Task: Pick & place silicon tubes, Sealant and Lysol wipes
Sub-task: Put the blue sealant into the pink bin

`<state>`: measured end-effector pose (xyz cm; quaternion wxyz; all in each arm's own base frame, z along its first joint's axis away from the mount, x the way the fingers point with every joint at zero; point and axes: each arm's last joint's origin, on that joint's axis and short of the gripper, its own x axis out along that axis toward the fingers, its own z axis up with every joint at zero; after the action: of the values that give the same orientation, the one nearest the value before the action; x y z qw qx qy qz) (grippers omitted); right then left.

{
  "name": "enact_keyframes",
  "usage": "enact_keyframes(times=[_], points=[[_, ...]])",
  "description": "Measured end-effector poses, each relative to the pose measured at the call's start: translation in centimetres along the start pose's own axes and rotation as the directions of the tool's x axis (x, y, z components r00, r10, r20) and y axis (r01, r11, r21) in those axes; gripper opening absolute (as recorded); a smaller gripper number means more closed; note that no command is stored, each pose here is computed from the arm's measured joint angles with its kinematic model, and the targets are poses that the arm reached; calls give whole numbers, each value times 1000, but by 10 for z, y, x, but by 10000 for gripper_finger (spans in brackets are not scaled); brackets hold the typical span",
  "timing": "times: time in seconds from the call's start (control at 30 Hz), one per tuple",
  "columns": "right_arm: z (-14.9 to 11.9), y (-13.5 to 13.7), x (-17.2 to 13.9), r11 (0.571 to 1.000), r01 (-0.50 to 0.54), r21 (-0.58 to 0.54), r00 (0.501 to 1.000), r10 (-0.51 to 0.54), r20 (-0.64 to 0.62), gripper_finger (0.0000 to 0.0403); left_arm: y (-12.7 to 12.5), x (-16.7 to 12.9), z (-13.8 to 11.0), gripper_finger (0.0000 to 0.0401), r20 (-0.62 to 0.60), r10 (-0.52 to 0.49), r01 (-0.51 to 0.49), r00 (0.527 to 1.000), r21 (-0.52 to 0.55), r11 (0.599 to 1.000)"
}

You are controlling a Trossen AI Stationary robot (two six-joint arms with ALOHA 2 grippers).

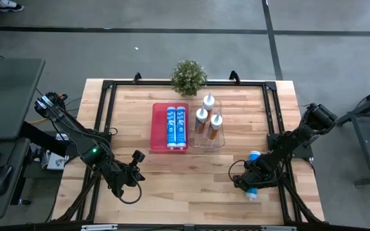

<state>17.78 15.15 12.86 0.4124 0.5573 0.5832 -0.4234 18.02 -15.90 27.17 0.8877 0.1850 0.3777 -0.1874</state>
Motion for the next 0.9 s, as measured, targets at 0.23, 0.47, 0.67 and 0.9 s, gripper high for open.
enact_keyframes(times=[0.23, 0.47, 0.67, 0.9], points=[[0, 0, 0, 1000, -5, -7, 1000, 5, -1, 232, 0, 0, 0, 0, 0, -4, 4, 1000, -4, 1000], [-2, 2, 0, 999, -24, -39, 1000, 23, -16, 214, 0, 0, 0, 0, 0, -6, 6, 1000, -4, 1000], [-5, 6, 1, 992, -67, -104, 996, 61, -59, 214, 0, 0, 0, 0, 0, -6, 6, 1000, -4, 1000], [-16, 5, 3, 981, -110, -158, 990, 94, -108, 214, 0, 0, 0, 0, 0, -6, 6, 1000, -7, 1000]])
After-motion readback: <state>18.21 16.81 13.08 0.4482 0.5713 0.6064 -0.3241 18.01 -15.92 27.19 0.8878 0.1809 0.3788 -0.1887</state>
